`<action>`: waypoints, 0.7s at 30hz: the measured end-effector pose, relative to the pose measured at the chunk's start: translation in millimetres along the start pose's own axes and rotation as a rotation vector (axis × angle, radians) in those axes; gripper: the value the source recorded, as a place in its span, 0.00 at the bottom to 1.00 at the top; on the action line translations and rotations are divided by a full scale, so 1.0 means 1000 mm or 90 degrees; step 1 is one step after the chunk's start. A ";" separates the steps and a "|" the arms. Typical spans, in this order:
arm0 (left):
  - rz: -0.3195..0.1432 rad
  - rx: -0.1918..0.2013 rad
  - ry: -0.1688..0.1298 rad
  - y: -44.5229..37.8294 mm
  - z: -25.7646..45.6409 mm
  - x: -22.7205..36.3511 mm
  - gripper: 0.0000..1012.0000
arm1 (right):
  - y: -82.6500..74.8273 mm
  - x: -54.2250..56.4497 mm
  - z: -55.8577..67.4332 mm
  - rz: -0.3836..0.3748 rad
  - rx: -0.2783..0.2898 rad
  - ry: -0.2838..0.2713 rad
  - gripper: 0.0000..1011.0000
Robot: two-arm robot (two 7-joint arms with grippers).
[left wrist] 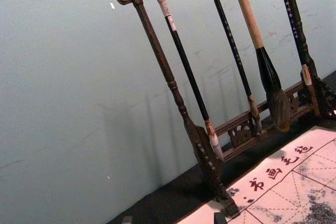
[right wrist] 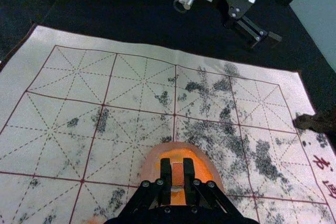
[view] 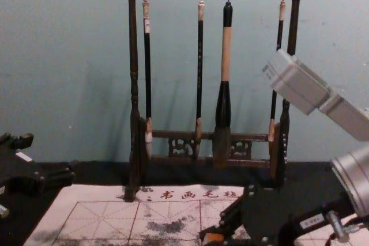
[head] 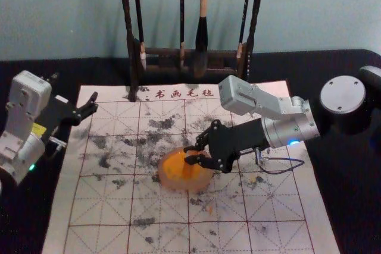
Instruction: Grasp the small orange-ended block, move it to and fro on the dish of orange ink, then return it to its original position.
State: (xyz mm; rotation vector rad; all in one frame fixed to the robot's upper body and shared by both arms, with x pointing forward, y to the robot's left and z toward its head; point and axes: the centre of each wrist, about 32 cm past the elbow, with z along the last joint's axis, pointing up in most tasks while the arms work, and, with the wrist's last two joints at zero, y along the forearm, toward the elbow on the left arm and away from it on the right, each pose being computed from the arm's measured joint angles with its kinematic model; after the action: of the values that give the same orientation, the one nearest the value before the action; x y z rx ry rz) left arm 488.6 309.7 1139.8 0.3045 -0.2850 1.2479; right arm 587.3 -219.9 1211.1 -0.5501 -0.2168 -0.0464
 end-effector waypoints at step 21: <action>0.000 0.000 0.000 0.0000 0.0000 0.0000 0.99 | 0.018 0.009 0.005 -0.003 0.014 0.001 0.13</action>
State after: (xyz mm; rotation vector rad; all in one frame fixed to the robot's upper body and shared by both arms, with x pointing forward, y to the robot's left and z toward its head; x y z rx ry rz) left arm 488.6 309.7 1139.8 0.3044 -0.2851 1.2479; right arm 596.7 -201.4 1208.0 -0.5280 -0.2164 -0.0494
